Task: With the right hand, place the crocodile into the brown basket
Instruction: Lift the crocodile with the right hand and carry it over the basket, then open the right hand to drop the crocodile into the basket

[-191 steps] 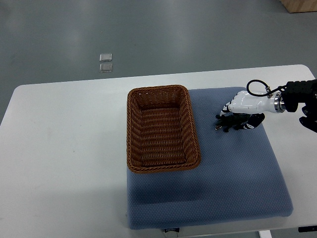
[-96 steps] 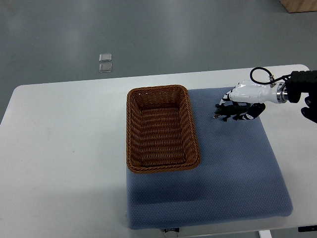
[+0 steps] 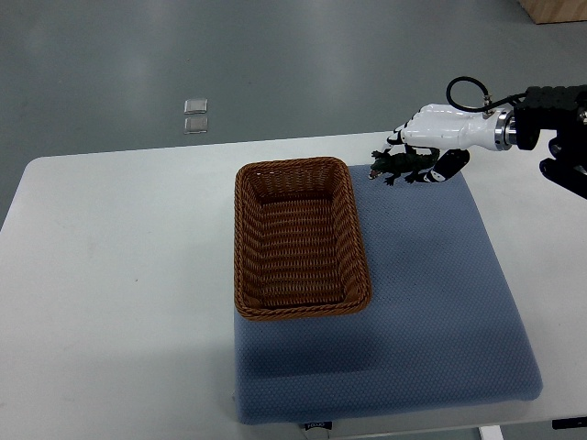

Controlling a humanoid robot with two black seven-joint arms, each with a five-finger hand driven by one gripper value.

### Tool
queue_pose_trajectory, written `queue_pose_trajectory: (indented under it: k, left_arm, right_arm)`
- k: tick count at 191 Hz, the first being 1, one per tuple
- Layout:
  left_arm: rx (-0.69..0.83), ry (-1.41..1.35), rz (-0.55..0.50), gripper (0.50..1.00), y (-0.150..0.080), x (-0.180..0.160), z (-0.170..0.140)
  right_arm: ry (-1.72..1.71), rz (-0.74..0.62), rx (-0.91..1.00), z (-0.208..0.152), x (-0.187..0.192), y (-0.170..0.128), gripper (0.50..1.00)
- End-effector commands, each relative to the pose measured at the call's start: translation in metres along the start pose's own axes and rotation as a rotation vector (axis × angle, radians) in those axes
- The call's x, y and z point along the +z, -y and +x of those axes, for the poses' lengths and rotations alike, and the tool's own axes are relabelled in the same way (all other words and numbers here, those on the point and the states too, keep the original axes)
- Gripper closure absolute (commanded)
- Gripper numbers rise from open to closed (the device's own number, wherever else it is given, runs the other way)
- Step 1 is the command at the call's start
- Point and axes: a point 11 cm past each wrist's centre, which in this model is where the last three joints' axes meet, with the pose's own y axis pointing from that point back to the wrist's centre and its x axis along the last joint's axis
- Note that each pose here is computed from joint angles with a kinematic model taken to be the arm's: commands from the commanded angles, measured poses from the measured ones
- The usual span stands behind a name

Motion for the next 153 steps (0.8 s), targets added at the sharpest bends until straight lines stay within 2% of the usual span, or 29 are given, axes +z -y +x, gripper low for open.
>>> queue_pose_trajectory:
  k: [1, 62, 122, 138, 153]
  left_arm:
    - [0.0, 0.0, 0.001, 0.5, 0.0, 0.0, 0.0]
    - [0.0, 0.0, -0.001, 0.5, 0.0, 0.001, 0.0]
    - [0.001, 0.0, 0.001, 0.5, 0.0, 0.0, 0.0]
    - [0.0, 0.0, 0.001, 0.5, 0.0, 0.0, 0.0]
    - [0.0, 0.0, -0.001, 0.5, 0.0, 0.001, 0.0]
  right_arm:
    - [-0.014, 0.05, 0.015, 0.01, -0.016, 0.012, 0.953]
    - [-0.05, 0.297, 0.046, 0.03, -0.099, 0.048, 0.942]
    - [-0.03, 0.396, 0.054, 0.021, -0.139, 0.07, 0.93]
    - [-0.014, 0.416, 0.059, 0.009, -0.15, 0.076, 0.895]
    - [-0.004, 0.425, 0.06, 0.004, -0.154, 0.079, 0.887]
